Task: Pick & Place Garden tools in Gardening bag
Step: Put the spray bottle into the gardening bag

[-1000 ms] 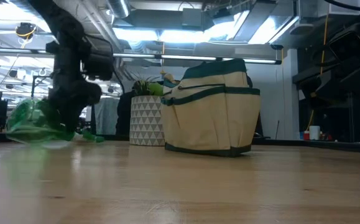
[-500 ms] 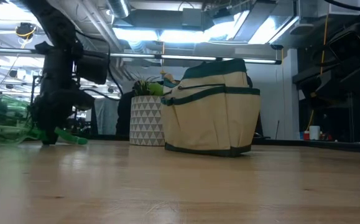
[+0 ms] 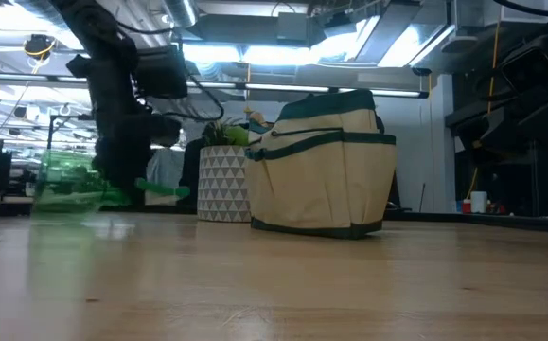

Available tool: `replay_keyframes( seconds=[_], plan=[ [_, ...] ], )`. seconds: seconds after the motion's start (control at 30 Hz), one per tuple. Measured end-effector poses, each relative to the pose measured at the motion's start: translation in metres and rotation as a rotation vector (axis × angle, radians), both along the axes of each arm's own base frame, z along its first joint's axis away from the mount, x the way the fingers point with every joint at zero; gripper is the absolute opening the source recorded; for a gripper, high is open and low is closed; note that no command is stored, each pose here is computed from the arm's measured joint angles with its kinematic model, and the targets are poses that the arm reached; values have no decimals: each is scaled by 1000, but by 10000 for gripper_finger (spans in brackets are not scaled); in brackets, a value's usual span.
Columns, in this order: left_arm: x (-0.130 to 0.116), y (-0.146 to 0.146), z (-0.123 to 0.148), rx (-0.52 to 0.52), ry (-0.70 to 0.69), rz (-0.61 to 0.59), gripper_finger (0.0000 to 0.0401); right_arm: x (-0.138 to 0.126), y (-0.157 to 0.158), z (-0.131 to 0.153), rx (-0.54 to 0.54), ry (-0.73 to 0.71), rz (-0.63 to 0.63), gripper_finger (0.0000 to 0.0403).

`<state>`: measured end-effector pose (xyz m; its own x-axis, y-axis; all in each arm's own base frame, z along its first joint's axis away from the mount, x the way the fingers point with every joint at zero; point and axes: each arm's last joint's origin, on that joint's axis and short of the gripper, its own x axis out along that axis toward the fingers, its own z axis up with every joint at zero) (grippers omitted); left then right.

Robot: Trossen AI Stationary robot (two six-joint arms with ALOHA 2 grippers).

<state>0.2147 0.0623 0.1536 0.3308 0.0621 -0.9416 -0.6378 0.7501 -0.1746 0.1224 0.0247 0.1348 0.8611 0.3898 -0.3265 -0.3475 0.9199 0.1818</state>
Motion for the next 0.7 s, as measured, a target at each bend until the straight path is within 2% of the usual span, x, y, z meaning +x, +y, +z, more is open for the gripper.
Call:
replay_keyframes(
  seconds=[0.27,0.53,0.7],
  plan=[
    [25,-18,11,73,-230,-105,124,0,0,0,0,0,0,169],
    [48,-40,27,73,-504,-227,124,0,0,0,0,-1,0,170],
    [57,-52,39,85,-656,-260,124,0,0,0,0,-1,0,170]
  ],
)
